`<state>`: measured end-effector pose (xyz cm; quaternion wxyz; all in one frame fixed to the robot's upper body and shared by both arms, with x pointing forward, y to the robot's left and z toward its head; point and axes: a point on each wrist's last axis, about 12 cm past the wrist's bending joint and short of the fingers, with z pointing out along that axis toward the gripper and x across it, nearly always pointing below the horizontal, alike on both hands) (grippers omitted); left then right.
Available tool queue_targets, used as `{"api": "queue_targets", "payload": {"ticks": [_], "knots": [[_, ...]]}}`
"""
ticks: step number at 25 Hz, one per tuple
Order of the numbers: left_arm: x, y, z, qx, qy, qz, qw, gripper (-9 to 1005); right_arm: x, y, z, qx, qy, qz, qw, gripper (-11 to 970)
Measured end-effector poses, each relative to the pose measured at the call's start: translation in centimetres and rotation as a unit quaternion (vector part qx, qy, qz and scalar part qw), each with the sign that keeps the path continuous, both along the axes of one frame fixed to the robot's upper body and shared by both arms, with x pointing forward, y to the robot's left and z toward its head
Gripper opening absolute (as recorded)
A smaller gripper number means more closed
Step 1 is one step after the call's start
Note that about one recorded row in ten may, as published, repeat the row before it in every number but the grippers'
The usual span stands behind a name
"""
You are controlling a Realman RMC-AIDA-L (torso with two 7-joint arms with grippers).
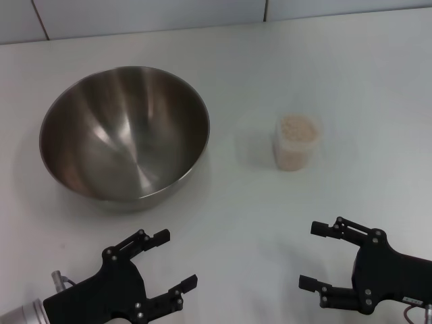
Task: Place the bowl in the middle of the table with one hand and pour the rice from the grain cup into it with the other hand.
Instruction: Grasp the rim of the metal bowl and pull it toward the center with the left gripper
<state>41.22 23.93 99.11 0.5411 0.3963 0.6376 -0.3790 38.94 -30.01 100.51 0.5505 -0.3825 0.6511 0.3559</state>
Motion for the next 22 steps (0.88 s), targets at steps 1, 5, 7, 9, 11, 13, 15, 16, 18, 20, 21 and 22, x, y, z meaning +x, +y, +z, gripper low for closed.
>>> {"api": "queue_targets", "payload": {"ticks": [1, 5, 7, 9, 11, 13, 15, 16, 18, 20, 21, 22], "knots": [[0.0, 0.0, 0.0, 0.0, 0.0, 0.0, 1.0, 815, 0.0, 0.0, 0.0, 0.0, 0.0, 0.0, 1.0, 839], [0.0, -0.1, 0.0, 0.0, 0.0, -0.001, 1.0, 814, 0.0, 0.0, 0.0, 0.0, 0.0, 0.0, 1.0, 838], [0.0, -0.1, 0.0, -0.001, 0.0, -0.001, 1.0, 814, 0.0, 0.0, 0.0, 0.0, 0.0, 0.001, 1.0, 838], [-0.1, -0.1, 0.2, -0.008, -0.002, -0.005, 1.0, 814, 0.0, 0.0, 0.0, 0.0, 0.0, 0.001, 1.0, 838], [-0.3, -0.3, 0.9, -0.036, -0.016, -0.016, 0.999, 813, 0.0, 0.0, 0.0, 0.0, 0.0, 0.001, 1.0, 839], [-0.3, -0.2, 2.0, -0.077, -0.04, -0.021, 0.996, 813, 0.0, 0.0, 0.0, 0.0, 0.0, 0.001, 1.0, 839], [0.3, 0.2, 4.3, -0.154, -0.085, -0.014, 0.984, 813, 0.0, 0.0, 0.0, -0.001, 0.0, 0.001, 1.0, 839], [0.3, 0.2, 4.3, -0.154, -0.085, -0.014, 0.984, 813, 0.0, 0.0, 0.0, 0.0, 0.0, 0.001, 1.0, 839], [2.1, 1.1, 6.2, -0.207, -0.084, -0.004, 0.975, 813, 0.0, 0.0, 0.0, 0.001, -0.001, 0.002, 1.0, 839], [4.1, 2.0, 7.0, -0.222, -0.055, 0.018, 0.973, 812, 0.1, 0.1, 0.1, 0.001, -0.001, 0.003, 1.0, 840], [5.7, 2.9, 7.4, -0.219, -0.035, 0.041, 0.974, 812, 0.1, 0.1, 0.1, 0.002, -0.002, 0.003, 1.0, 840], [6.6, 3.3, 7.6, -0.214, -0.023, 0.052, 0.975, 812, 0.2, 0.1, 0.1, 0.002, -0.002, 0.004, 1.0, 840]]}}
